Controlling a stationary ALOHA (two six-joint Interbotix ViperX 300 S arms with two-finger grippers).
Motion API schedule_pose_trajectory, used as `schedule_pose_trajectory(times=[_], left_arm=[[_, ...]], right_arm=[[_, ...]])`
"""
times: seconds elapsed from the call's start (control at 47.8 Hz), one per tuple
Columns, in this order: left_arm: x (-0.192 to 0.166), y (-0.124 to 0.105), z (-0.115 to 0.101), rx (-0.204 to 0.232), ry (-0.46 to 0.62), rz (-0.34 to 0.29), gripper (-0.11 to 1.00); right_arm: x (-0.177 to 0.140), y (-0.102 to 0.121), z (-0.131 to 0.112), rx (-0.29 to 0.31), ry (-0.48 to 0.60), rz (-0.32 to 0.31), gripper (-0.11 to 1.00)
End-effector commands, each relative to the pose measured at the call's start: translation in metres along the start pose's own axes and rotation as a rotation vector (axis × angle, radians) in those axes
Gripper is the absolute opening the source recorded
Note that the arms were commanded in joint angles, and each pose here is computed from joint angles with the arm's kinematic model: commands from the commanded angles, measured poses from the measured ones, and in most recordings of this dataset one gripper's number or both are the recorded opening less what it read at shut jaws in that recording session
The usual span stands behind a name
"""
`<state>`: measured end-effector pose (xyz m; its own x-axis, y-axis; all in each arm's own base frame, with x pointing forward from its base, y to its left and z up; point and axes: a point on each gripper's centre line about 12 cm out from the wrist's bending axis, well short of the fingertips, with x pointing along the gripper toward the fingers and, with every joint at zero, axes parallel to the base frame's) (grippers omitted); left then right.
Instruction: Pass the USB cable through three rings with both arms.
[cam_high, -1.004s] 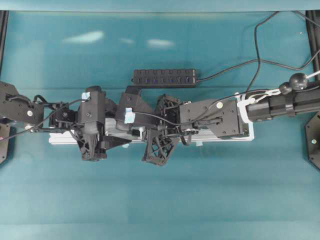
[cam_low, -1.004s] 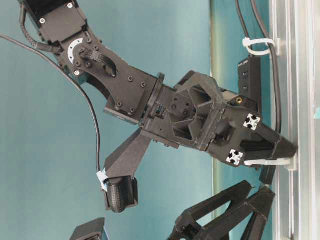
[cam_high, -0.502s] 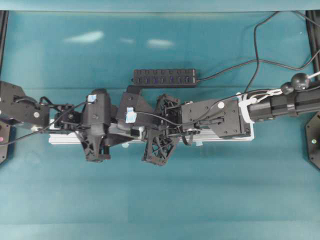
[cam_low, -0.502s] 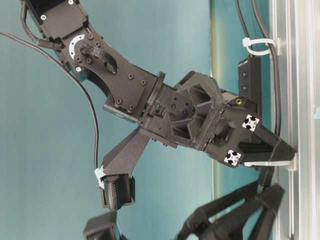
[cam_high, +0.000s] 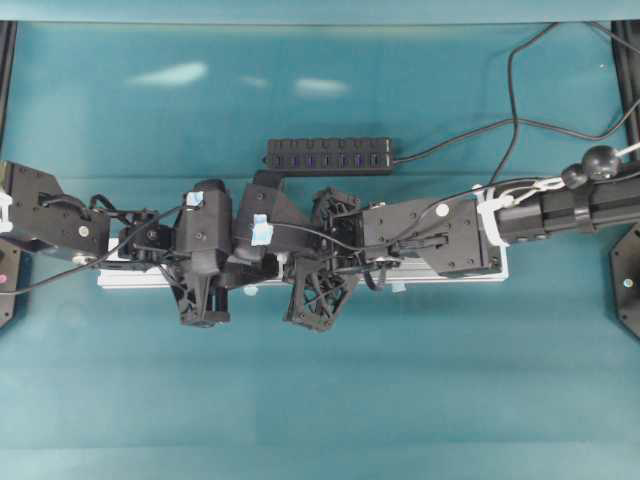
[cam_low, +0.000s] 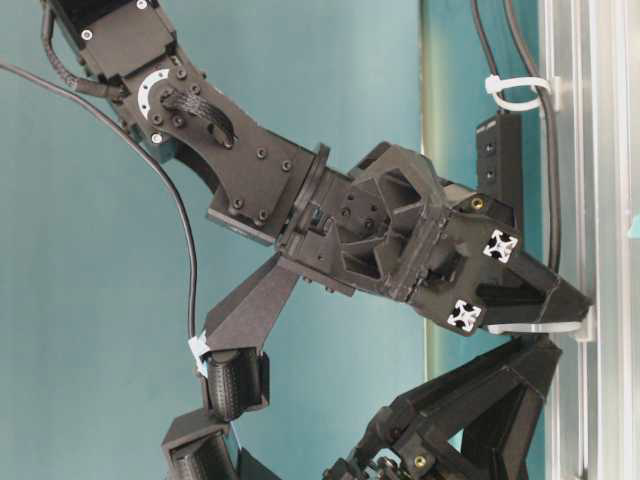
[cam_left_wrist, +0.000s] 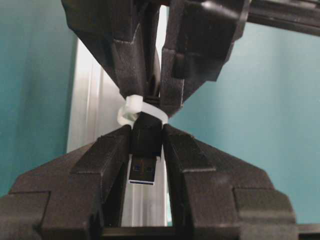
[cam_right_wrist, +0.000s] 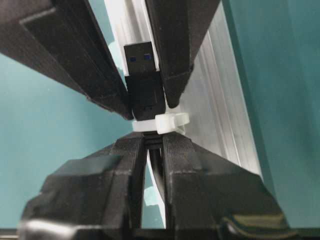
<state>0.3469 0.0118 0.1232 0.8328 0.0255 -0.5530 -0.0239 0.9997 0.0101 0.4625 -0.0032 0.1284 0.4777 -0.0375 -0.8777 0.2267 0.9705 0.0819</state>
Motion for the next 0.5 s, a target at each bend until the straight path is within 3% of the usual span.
schedule_pose_trajectory(times=[0.0,0.314,0.481], left_arm=[[-0.0012,-0.0005,0.0055,0.004,-0.018,-0.002,0.27],[-0.0019,-0.0005,0.0058,0.004,-0.02,-0.001,0.27],[-0.0035,-0.0005,0.0057,0.004,-0.021,-0.001,0.25]], right_arm=[[-0.0111,0.0032,0.0079,0.012,-0.036,0.013,-0.08],[-0.0117,0.0033,0.0084,0.014,-0.039,0.014,-0.07],[-0.0143,0.0036,0.0097,0.017,-0.045,0.015,0.03]])
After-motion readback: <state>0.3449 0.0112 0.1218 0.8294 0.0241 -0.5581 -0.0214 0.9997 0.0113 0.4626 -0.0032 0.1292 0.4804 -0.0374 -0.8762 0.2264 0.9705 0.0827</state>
